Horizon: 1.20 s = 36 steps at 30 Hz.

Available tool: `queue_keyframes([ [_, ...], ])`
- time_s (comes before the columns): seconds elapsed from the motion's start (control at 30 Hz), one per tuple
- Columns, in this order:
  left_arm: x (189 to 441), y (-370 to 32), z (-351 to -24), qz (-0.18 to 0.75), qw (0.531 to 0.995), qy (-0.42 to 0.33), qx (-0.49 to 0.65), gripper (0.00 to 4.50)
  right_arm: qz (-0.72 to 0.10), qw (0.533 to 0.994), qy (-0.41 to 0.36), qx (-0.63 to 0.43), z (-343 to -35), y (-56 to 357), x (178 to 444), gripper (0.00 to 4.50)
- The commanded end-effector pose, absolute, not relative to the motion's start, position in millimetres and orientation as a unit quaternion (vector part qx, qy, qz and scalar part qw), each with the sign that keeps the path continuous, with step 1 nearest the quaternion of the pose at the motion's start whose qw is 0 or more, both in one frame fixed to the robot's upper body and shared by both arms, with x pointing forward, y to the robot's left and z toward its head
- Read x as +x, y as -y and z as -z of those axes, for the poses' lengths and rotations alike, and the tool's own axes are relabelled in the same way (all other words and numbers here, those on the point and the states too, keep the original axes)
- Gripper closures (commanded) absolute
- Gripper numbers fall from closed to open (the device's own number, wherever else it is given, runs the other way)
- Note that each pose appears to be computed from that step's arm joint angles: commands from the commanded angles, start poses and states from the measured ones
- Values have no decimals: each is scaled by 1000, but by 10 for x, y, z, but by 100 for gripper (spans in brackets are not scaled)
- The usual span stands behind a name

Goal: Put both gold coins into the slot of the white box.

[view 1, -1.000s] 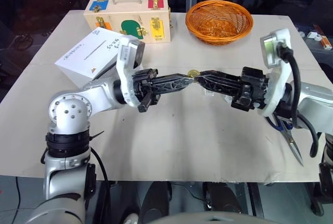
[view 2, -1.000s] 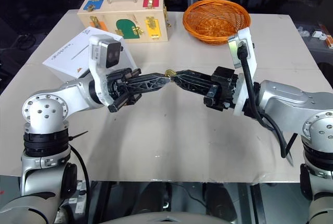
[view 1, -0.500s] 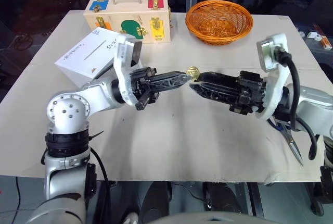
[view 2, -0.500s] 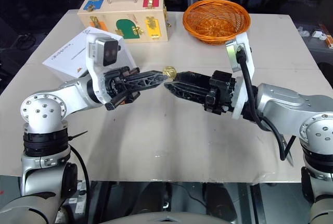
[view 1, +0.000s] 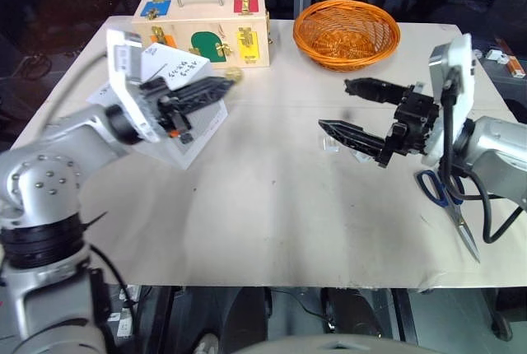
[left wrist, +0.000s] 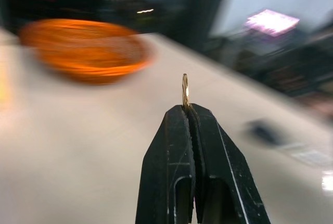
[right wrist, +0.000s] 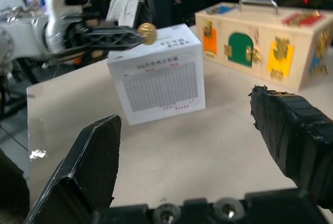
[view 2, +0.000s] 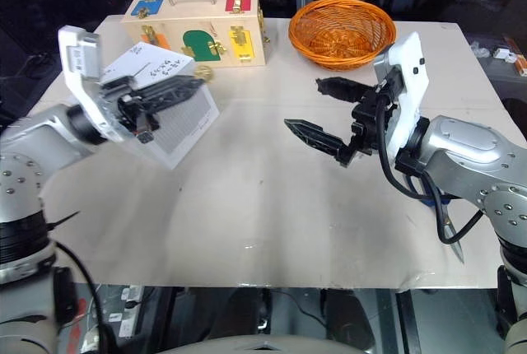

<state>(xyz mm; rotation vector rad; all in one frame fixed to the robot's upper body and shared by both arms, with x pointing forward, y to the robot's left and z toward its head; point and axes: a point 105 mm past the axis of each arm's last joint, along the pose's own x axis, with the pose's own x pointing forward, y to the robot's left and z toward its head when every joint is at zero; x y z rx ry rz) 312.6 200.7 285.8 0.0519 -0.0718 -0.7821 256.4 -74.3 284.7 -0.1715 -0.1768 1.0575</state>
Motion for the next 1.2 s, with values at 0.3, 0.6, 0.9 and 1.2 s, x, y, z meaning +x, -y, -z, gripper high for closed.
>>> queue_keyframes([
  [0.3, 3317, -2970, -3216, 241, 968, -74, 18, 450, -644, 743, 169, -74, -3180, 353, 2328, 7],
  [0.6, 3457, -3159, -3070, 228, 962, -131, 72, 450, -632, 752, 161, -95, -3075, 372, 2410, 7],
  [0.9, 3482, -3184, -2886, 235, 951, -170, 111, 450, -625, 759, 156, -94, -3026, 373, 2400, 7],
  [1.2, 3478, -3045, -2952, 263, 946, -161, 100, 450, -624, 762, 148, -96, -2996, 369, 2408, 7],
])
